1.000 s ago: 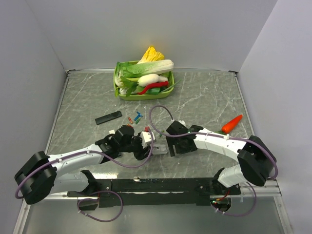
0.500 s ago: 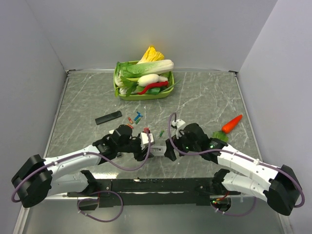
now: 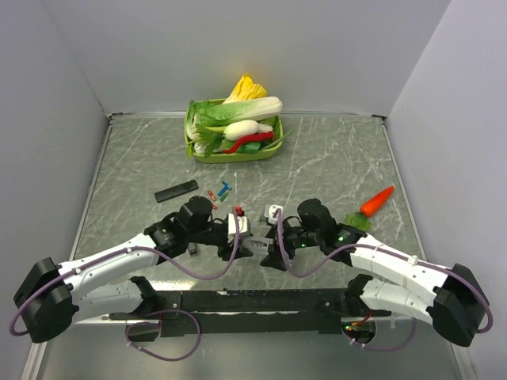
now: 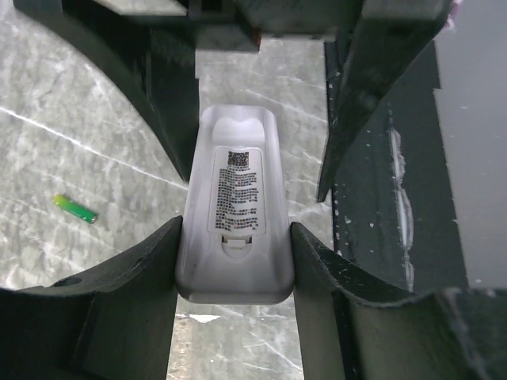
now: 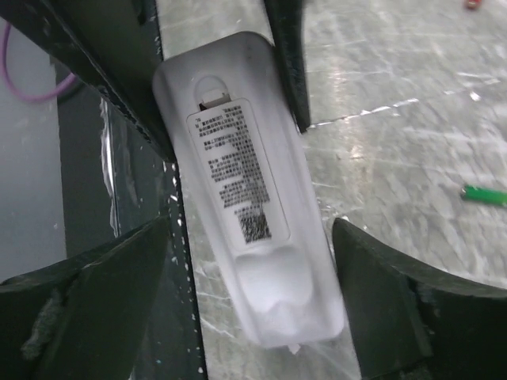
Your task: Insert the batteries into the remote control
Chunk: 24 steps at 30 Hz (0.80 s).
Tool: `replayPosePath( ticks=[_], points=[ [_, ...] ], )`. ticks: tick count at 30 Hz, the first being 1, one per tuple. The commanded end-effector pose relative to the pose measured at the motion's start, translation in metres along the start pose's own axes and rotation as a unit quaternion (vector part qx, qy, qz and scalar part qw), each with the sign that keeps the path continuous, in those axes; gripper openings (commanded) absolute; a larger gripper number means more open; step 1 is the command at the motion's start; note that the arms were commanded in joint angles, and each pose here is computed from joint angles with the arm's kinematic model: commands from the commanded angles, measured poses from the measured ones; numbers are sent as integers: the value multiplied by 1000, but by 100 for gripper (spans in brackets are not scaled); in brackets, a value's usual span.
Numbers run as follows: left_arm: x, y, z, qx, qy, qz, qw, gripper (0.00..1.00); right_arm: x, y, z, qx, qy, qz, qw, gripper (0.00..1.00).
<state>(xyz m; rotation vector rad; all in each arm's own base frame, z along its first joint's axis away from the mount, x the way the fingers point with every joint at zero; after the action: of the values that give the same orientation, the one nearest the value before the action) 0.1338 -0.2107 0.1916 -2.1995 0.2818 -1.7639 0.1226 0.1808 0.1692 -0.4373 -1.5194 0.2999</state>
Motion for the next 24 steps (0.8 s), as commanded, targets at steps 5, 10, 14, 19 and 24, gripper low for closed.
replayPosePath(
  ticks=[5, 10, 14, 19, 24],
  points=[
    [26, -9, 2, -4, 15, -41, 999, 10, 12, 6, 2, 42, -50, -18, 998, 36],
    [27, -20, 6, 12, -22, -86, 996, 27, 17, 6, 2, 17, -53, -59, 997, 3],
    [24, -33, 12, 60, -78, -147, 984, 77, 22, 6, -1, -33, -46, -115, 992, 0],
    [41, -52, 12, 120, -195, -273, 935, 97, 25, 8, -7, -148, 5, -161, 976, 0],
    [41, -61, 7, 138, -292, -368, 872, 100, 40, 14, -8, -222, 40, -215, 950, 0]
  ],
)
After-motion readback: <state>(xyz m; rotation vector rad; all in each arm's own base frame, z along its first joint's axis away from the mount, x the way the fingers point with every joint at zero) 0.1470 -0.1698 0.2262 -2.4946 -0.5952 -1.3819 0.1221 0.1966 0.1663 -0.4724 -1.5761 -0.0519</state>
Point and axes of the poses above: each gripper's point midway between its finger pads, its own y axis out along the fingers, its own z axis along the line the jaws close on, x = y × z, the point moved 10 cm from there along -y, back along the fingers, and after that the axes turned 12 degrees about -y, right-handed, at the moved point
